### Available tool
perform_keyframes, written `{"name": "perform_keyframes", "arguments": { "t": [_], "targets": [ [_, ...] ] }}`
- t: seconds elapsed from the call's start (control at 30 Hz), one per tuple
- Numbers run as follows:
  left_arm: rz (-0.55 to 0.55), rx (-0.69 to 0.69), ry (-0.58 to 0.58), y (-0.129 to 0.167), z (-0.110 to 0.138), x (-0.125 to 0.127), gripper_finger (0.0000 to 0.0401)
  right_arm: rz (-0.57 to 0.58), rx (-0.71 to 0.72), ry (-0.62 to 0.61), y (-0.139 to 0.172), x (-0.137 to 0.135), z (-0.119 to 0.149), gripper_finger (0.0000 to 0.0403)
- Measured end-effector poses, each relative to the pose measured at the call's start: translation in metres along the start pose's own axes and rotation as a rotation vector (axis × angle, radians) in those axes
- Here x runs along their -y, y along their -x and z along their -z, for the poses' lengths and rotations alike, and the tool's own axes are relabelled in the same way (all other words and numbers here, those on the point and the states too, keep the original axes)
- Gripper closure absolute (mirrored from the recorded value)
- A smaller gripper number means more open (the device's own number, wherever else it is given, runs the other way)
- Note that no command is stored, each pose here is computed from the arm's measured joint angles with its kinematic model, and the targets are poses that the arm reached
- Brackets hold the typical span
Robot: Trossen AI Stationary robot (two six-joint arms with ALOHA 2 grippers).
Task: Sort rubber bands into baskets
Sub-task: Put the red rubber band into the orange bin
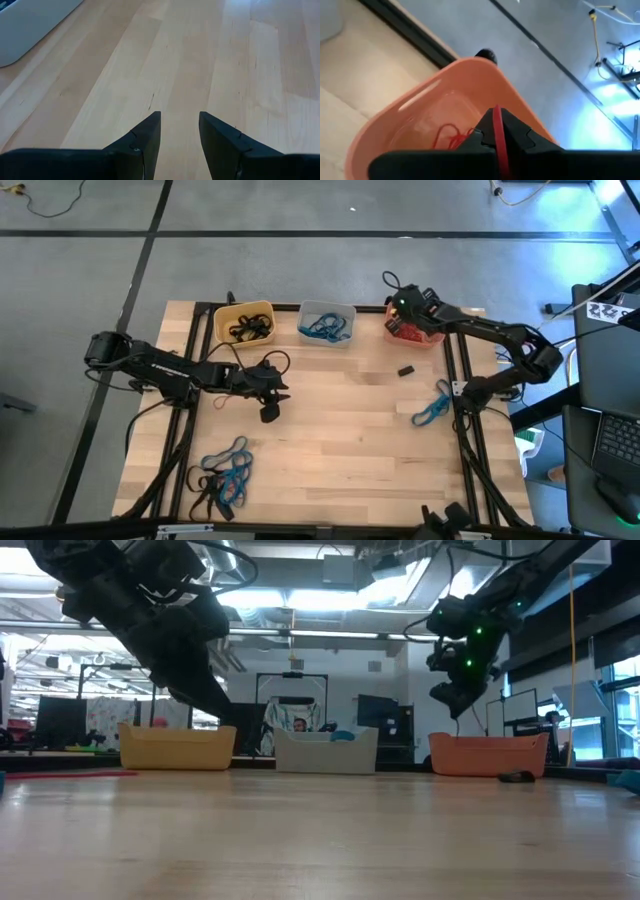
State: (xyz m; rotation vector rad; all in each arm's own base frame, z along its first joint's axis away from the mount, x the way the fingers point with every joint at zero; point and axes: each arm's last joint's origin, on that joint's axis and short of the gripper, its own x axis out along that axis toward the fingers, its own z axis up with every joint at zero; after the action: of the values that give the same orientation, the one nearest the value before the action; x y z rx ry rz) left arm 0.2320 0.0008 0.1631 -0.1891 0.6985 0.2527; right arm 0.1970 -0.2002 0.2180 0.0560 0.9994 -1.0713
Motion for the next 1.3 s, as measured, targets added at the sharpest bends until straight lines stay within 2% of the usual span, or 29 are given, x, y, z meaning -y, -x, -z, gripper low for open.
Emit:
{"name": "perform_keyframes", "arguments": {
  "t": [0.1, 0.2, 0.4, 0.5, 0.67, 0.9, 1.0, 1.2, 1.3],
  "targets": [
    [0.0, 0.0, 0.0, 0.0, 0.0, 0.0, 0.0271, -0.002, -0.019, -0.001, -0.005, -0.003, 0.001, 0.0394],
    [0.0, 0.0, 0.005, 0.0, 0.0, 0.0, 0.0271, -0.011, -0.026, -0.012, -0.007, -0.004, 0.002, 0.037],
    [0.0, 0.0, 0.007, 0.0, 0.0, 0.0, 0.0271, -0.012, -0.035, -0.031, -0.007, -0.004, 0.003, 0.0274],
    [-0.001, -0.006, 0.006, 0.0, 0.001, 0.0, 0.0271, -0.016, -0.084, -0.01, -0.007, -0.005, 0.008, 0.0229],
    [-0.001, -0.007, 0.006, 0.0, 0.001, 0.0, 0.0271, -0.079, -0.192, 0.017, -0.005, -0.007, 0.019, 0.0184],
    [-0.001, -0.006, 0.011, 0.0, 0.001, 0.0, 0.0271, -0.172, -0.237, 0.014, -0.002, -0.009, 0.024, 0.0174],
    [-0.005, -0.022, 0.002, 0.001, 0.0, 0.0, 0.0271, -0.234, -0.213, -0.011, 0.004, -0.008, 0.022, 0.0174],
    [-0.054, -0.145, 0.008, 0.014, -0.008, -0.001, 0.0271, -0.267, -0.042, -0.029, 0.037, -0.005, 0.011, 0.0174],
    [-0.134, -0.199, 0.051, 0.021, -0.008, -0.004, 0.0271, -0.294, 0.056, -0.029, 0.056, -0.007, 0.006, 0.0174]
  ]
}}
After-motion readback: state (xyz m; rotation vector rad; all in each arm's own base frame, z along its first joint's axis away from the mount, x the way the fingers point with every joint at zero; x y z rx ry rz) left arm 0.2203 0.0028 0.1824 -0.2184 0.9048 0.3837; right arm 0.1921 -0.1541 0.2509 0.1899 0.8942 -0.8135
